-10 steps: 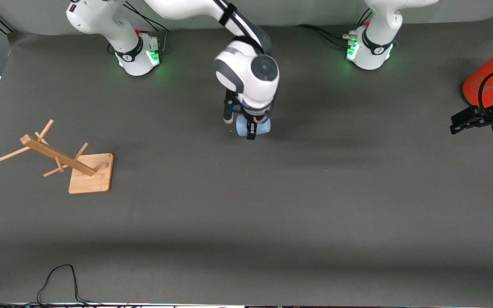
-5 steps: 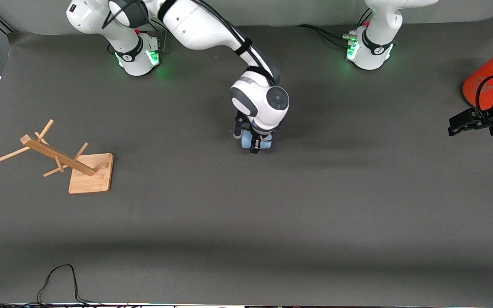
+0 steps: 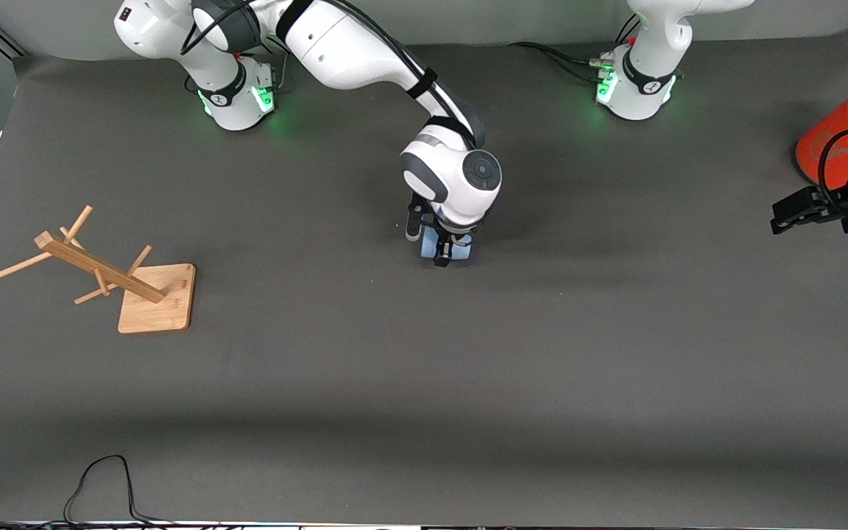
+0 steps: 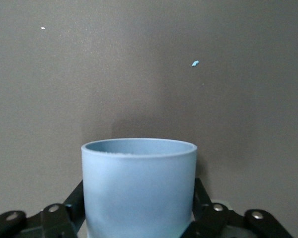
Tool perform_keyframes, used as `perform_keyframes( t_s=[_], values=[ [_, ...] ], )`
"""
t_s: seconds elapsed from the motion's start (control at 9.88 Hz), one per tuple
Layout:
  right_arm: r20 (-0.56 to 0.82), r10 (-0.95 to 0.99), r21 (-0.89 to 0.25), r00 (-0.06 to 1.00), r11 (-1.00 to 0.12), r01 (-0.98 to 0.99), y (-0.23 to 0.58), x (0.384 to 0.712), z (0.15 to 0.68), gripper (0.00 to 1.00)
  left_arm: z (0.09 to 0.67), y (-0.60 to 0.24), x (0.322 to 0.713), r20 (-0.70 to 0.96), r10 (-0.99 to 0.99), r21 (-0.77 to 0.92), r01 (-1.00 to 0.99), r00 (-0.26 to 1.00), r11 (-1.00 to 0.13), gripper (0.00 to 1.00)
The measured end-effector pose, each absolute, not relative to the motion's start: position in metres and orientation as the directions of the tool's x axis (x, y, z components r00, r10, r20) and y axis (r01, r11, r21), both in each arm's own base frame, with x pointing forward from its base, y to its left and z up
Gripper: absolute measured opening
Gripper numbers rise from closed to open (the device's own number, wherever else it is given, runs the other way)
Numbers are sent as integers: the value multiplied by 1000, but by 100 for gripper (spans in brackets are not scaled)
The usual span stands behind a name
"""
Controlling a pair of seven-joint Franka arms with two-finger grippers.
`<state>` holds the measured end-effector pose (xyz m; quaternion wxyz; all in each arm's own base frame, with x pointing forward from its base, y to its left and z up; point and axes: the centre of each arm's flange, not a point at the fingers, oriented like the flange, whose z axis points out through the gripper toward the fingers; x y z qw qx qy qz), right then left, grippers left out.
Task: Rotate and upright cup with both arms
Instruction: 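Lay the cup on its side while the left gripper reaches in, then withdraw the right gripper while the left gripper lowers to the cup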
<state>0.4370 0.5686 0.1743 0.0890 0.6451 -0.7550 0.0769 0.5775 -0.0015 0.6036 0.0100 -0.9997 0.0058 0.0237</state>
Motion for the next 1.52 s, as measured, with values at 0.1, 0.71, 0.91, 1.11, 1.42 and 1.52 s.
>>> perform_keyframes(
  t_s=[0.1, 0.71, 0.91, 1.11, 1.42, 1.52],
  values=[
    [235, -960, -3, -152, 156, -988, 568, 438, 170, 100, 604, -2, 577, -47, -12, -20, -13, 999, -1000, 100],
    [258, -962, 36, -95, 108, -994, 565, 452, 271, 100, 607, -106, 568, -35, -35, -9, -35, 999, -999, 100],
    [267, -963, 98, -25, 52, -994, 538, 461, 345, 100, 604, -151, 562, -18, -68, -7, -68, 998, -998, 100],
    [247, -963, 191, 107, -60, -980, 483, 481, 423, 100, 587, -170, 570, -15, -92, 2, -92, 996, -996, 100],
    [145, -944, 266, 297, -252, -930, 386, 514, 511, 100, 542, -229, 586, 2, -12, 44, -12, 1000, -999, 100],
    [101, -930, 270, 353, -316, -910, 349, 524, 534, 100, 528, -263, 582, 6, 11, 40, 10, 1000, -999, 100]
  ],
)
